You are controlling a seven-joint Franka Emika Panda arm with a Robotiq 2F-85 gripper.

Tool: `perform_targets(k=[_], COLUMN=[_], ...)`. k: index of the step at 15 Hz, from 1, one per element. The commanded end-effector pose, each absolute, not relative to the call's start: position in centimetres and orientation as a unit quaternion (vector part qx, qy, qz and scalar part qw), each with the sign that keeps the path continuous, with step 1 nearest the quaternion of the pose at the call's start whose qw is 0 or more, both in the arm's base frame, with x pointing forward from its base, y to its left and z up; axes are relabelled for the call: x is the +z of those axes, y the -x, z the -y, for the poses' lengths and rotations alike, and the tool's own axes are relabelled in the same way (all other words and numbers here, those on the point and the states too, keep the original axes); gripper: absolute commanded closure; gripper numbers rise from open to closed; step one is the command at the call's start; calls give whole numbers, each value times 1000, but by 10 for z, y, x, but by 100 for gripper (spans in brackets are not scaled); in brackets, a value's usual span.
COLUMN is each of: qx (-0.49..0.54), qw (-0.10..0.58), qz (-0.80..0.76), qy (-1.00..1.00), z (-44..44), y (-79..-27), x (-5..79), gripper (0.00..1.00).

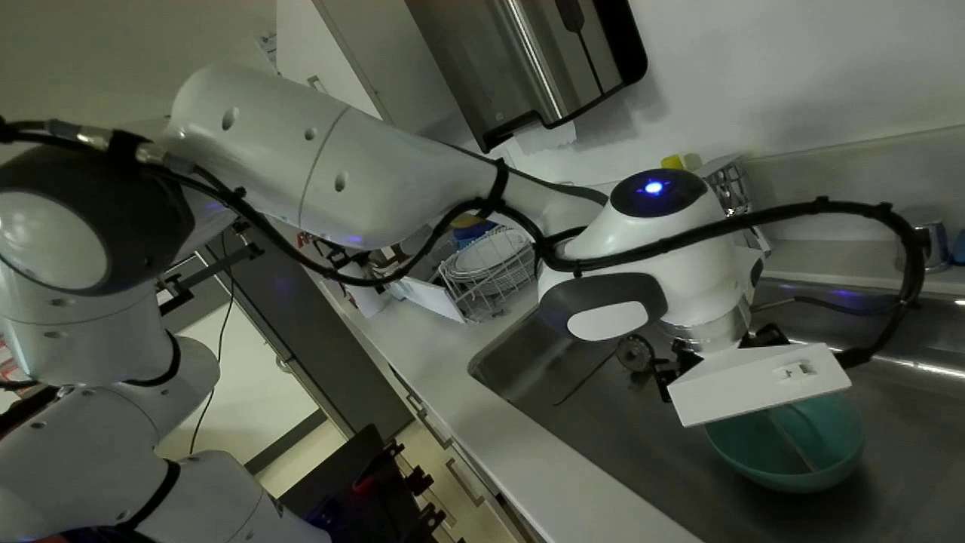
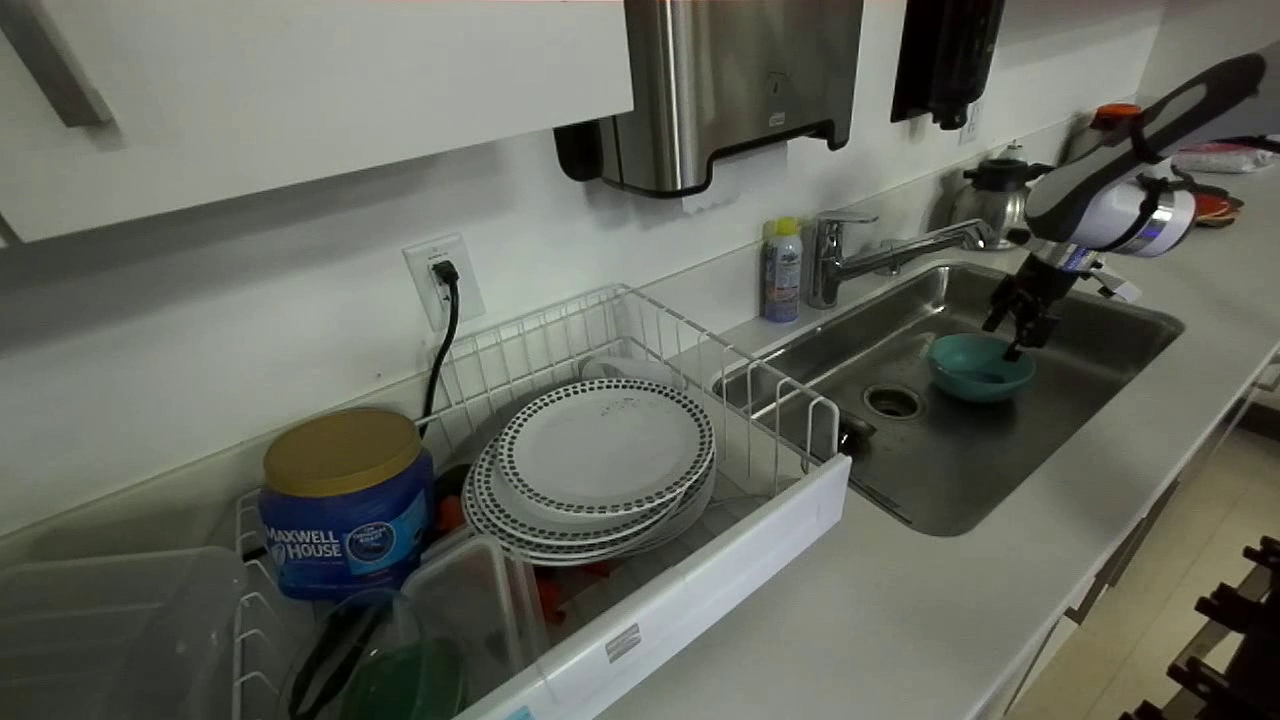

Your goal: Move the spoon from the bowl to the white plate

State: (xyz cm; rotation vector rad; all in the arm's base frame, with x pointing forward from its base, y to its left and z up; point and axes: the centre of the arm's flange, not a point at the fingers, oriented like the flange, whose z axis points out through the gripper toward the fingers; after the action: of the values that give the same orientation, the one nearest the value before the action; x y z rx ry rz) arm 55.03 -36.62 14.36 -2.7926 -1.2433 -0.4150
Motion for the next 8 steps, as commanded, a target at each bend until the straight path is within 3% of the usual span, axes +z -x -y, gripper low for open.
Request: perform_targets(k=[1,8], qx=[-157,-182], qw=[44,40], qz=[417,393], qy=[894,901], z=[374,383], y=[-562,-565], x=[131,118], gripper=[0,0])
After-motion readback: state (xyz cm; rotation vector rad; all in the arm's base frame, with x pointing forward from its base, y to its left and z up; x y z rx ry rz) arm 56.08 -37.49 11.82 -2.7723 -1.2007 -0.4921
